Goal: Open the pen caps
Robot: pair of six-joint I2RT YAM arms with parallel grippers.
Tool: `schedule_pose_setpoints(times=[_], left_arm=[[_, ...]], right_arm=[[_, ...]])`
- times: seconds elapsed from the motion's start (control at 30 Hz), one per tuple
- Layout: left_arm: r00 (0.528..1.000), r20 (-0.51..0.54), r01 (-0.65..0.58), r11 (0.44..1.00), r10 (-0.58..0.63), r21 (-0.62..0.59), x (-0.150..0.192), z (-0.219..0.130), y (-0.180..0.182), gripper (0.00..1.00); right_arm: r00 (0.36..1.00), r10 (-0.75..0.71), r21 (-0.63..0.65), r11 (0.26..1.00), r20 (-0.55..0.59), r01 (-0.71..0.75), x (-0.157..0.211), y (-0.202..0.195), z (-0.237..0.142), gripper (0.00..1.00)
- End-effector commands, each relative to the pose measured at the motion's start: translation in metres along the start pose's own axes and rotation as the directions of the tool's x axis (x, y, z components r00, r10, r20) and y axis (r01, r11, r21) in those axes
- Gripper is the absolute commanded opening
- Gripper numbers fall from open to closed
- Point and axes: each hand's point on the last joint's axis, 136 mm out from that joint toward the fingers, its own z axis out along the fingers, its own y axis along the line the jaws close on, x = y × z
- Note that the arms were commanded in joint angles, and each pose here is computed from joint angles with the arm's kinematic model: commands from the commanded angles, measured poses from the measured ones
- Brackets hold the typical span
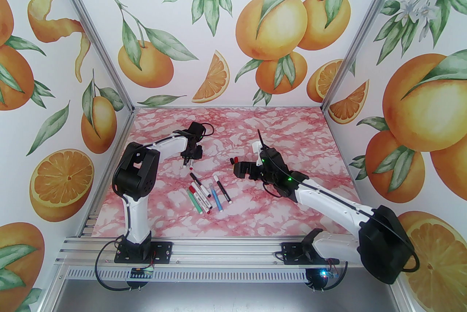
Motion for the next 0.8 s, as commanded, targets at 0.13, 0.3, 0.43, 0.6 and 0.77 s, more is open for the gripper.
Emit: schedule_pose_setpoints(times=[0.13,0.3,0.43,0.6,0.77], left_arm=[[0.996,0.079,0.037,0.997,-0.042,0.06,-0.015,-0.044,-0.002,0.35],[0.994,0.076,0.069,0.991,-0.078,0.115,0.007,-0.07,-0.003,0.35],[0.99,0.035,0.134,0.981,-0.14,0.138,0.045,-0.081,0.004,0.36],[0.983,-0.02,0.185,0.966,-0.185,0.178,0.095,-0.093,0.0,0.37],[0.969,-0.091,0.247,0.936,-0.231,0.249,0.13,-0.094,-0.01,0.4]], right_arm=[[1.0,-0.011,-0.008,1.0,-0.008,0.011,0.003,0.002,-0.003,1.0],[0.999,-0.036,-0.017,0.999,-0.002,0.036,0.001,0.005,-0.005,1.0],[0.998,-0.063,-0.024,0.998,0.011,0.063,-0.001,0.007,-0.01,1.0],[0.997,-0.074,-0.027,0.997,0.01,0.075,-0.001,0.008,-0.011,1.0],[0.998,-0.068,-0.059,0.996,0.007,0.068,0.0,0.013,-0.006,1.0]])
